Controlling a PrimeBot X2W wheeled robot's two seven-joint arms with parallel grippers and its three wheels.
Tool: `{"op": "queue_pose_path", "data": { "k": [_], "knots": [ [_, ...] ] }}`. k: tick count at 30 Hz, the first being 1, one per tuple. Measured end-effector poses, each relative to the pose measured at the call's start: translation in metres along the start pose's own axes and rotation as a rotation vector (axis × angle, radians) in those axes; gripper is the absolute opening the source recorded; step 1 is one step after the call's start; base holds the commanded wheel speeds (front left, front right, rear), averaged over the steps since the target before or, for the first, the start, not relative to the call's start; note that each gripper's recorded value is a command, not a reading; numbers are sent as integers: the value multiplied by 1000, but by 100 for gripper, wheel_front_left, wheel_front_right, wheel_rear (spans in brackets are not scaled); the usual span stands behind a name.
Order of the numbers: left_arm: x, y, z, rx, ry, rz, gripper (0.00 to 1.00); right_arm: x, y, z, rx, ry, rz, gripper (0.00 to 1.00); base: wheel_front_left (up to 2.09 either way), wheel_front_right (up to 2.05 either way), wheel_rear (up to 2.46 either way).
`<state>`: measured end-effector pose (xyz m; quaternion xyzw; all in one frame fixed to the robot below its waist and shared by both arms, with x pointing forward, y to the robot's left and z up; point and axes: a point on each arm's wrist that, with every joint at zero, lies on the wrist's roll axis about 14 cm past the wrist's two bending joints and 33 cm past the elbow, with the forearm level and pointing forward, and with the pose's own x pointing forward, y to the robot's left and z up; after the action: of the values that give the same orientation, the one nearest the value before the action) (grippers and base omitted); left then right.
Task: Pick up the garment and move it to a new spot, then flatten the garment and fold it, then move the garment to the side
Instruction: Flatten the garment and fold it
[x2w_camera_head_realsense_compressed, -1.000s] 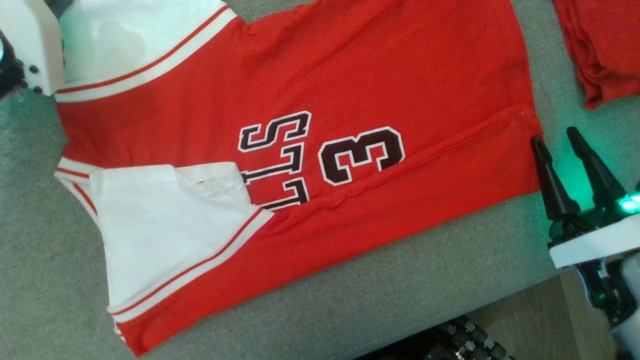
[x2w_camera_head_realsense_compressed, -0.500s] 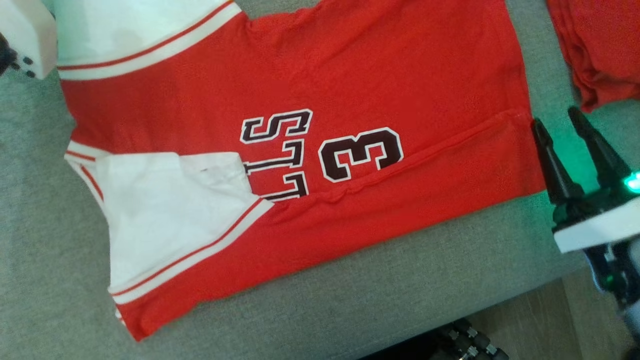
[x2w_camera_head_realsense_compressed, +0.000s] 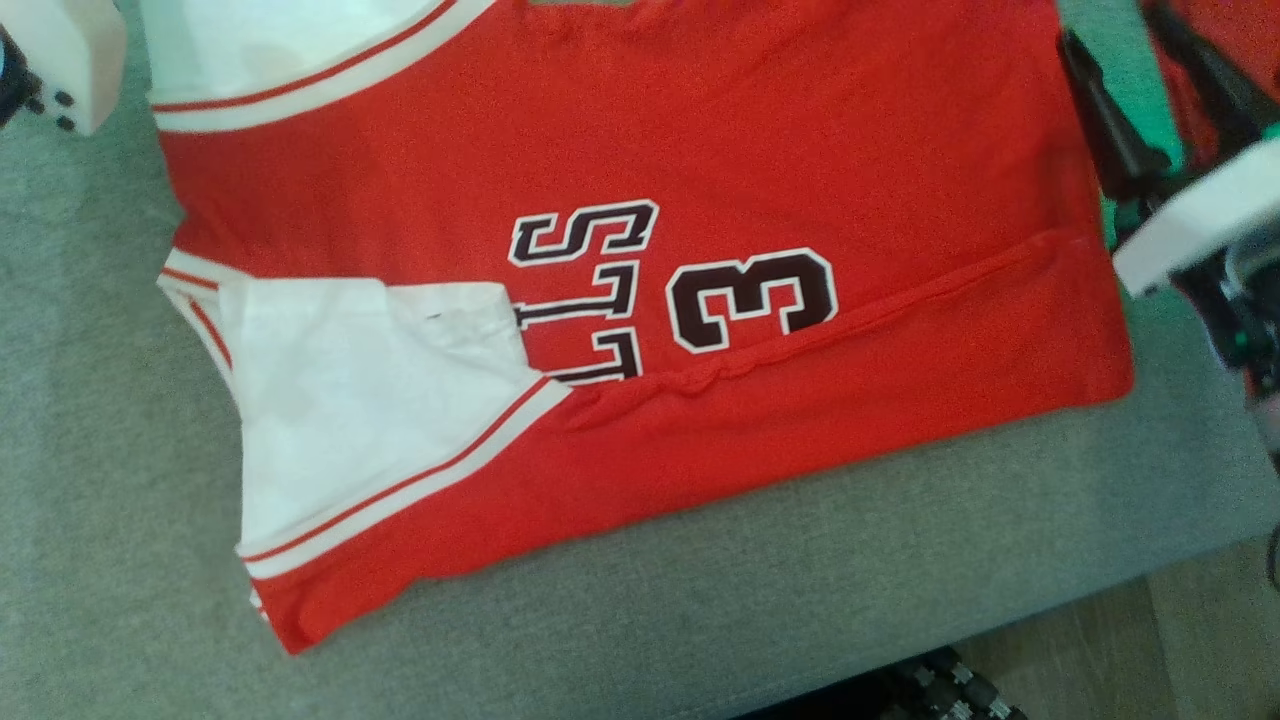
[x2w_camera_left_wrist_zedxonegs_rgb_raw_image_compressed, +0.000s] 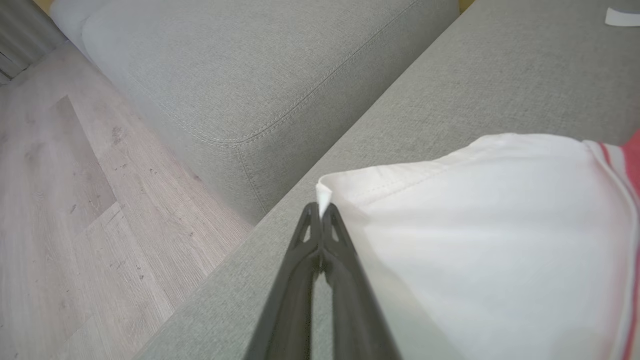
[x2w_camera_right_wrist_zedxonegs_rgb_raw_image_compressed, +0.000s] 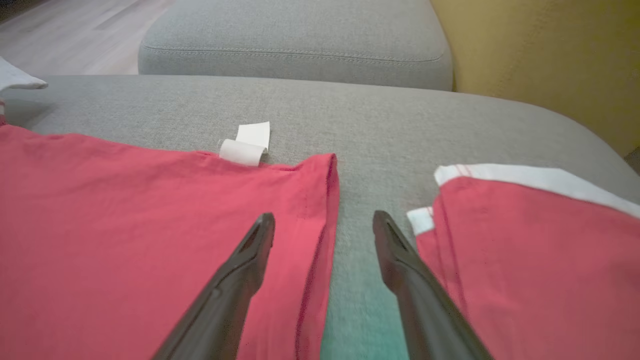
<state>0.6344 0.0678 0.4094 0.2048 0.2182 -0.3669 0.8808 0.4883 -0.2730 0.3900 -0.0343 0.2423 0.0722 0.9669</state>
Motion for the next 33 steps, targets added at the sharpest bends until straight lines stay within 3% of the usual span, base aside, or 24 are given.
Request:
{"op": "queue_pose_path", "data": {
  "k": [12,14,15,16,18,21,24,33],
  "knots": [
    [-8,11,-14,11,19,12,0,57,18,5,13,83,62,100,0,0,0],
    [-9,14,-14,6,14,16,0,62,21,6,18,87,73,75,0,0,0],
    [-9,14,-15,6,13,18,0,64,23,6,21,89,78,75,0,0,0],
    [-9,15,-15,3,13,18,0,65,24,7,23,90,82,58,0,0,0],
    [-10,15,-16,3,16,17,0,67,26,7,24,90,88,35,0,0,0],
    [-10,15,-17,4,17,16,0,72,30,11,17,80,102,27,0,0,0],
    [-10,14,-19,-3,14,13,0,74,31,16,13,60,108,0,0,0,0],
    [-15,32,16,68,-142,64,0,79,15,62,27,-125,73,0,0,0,0]
  ]
}}
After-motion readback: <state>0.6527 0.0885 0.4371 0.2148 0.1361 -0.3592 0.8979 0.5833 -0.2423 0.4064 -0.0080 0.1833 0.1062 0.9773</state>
